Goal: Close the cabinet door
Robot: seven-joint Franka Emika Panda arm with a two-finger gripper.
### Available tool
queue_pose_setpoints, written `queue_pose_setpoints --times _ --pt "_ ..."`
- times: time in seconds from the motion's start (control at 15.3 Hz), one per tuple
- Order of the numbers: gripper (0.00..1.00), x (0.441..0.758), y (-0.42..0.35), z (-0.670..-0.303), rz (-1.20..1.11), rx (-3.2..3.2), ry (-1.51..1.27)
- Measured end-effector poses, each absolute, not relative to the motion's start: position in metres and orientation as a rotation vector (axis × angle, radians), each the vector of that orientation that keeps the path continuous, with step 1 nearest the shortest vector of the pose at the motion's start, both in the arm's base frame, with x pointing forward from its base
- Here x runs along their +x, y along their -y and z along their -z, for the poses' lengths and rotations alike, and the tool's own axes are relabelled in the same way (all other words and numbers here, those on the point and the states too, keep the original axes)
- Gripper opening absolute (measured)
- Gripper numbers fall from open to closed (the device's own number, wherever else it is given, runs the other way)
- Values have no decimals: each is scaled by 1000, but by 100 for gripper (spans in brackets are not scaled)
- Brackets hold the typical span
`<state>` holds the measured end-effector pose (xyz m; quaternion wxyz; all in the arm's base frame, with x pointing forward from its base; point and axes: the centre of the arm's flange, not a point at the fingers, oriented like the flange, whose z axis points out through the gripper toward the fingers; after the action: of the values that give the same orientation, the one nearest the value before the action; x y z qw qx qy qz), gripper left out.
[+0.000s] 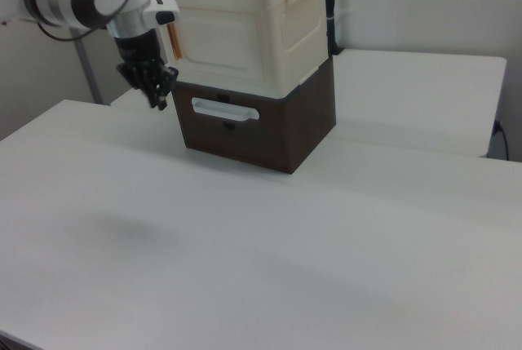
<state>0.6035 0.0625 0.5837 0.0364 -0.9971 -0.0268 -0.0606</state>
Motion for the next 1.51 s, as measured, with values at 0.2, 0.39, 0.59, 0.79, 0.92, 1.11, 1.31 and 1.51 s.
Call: queue_pose_setpoints --times 0.2,0.39,0.59,0.79,0.92,1.11,1.31,1.51 --pt "53 563 -55 -604 -30 -3065 89" --pt "82 538 -52 -618 -129 -3061 96" --pt "100 523 -40 -628 -187 -3064 78" --pt "100 521 -40 -627 -196 -3080 95" --pt "100 522 -40 -624 -204 -3087 102" --pt "100 535 -34 -623 -95 -3091 78" --pt "100 546 -28 -619 -23 -3092 57" --pt "100 549 -26 -618 -14 -3092 50"
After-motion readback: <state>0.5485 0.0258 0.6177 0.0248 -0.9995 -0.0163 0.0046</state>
